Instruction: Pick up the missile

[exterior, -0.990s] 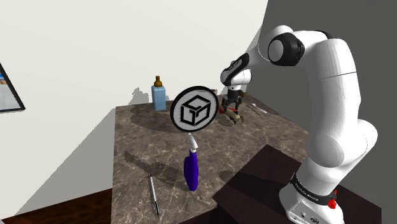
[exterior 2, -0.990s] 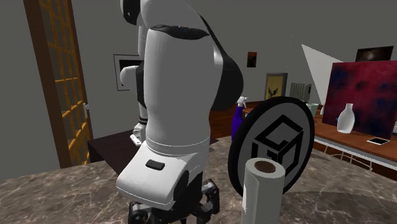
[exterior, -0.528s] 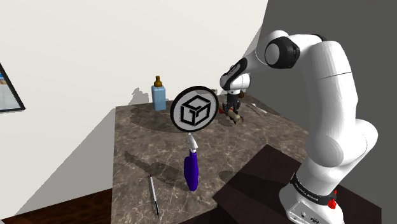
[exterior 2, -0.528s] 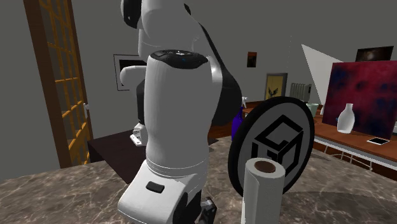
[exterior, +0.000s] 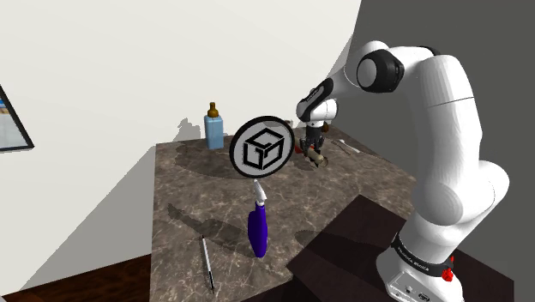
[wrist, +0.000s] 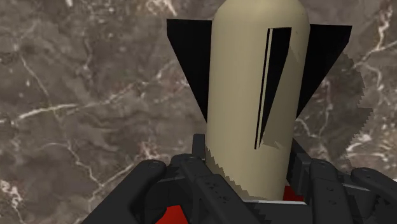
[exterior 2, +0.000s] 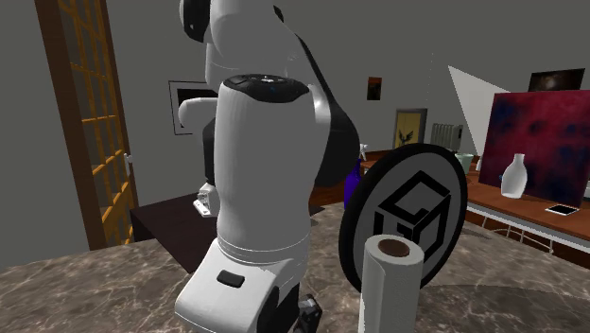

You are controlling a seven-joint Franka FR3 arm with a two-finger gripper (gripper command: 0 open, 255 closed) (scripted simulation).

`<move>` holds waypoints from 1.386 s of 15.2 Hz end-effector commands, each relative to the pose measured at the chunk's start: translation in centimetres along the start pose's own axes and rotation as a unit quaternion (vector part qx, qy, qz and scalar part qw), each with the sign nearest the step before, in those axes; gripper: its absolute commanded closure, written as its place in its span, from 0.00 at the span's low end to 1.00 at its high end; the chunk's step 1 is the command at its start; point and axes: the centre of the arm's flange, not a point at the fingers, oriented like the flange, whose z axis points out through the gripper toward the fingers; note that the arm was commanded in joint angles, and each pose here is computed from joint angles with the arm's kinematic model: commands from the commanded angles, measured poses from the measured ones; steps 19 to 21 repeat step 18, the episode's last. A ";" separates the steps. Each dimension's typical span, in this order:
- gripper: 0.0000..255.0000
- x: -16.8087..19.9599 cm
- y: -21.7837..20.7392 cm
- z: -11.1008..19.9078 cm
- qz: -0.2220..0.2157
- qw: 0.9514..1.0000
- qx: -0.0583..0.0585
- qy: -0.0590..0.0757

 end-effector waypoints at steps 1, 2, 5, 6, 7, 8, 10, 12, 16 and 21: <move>1.00 0.0 0.0 0.1 0.000 1.000 0.000 0.000; 1.00 0.0 0.0 -0.4 0.000 1.000 0.000 0.000; 1.00 -0.2 0.0 -2.0 0.000 1.000 0.000 0.000; 1.00 -0.2 0.1 -2.5 0.000 1.000 0.000 0.000; 1.00 -0.3 0.1 -3.1 0.000 1.000 0.000 0.000; 1.00 -0.3 0.1 -3.6 0.000 1.000 0.000 0.000; 1.00 -0.4 0.1 -4.6 0.000 1.000 0.000 0.000; 1.00 -0.5 0.1 -5.7 0.000 1.000 0.000 0.000; 1.00 -0.7 0.2 -7.8 0.000 1.000 0.000 0.000; 1.00 -0.7 0.2 -7.9 0.000 1.000 0.000 0.000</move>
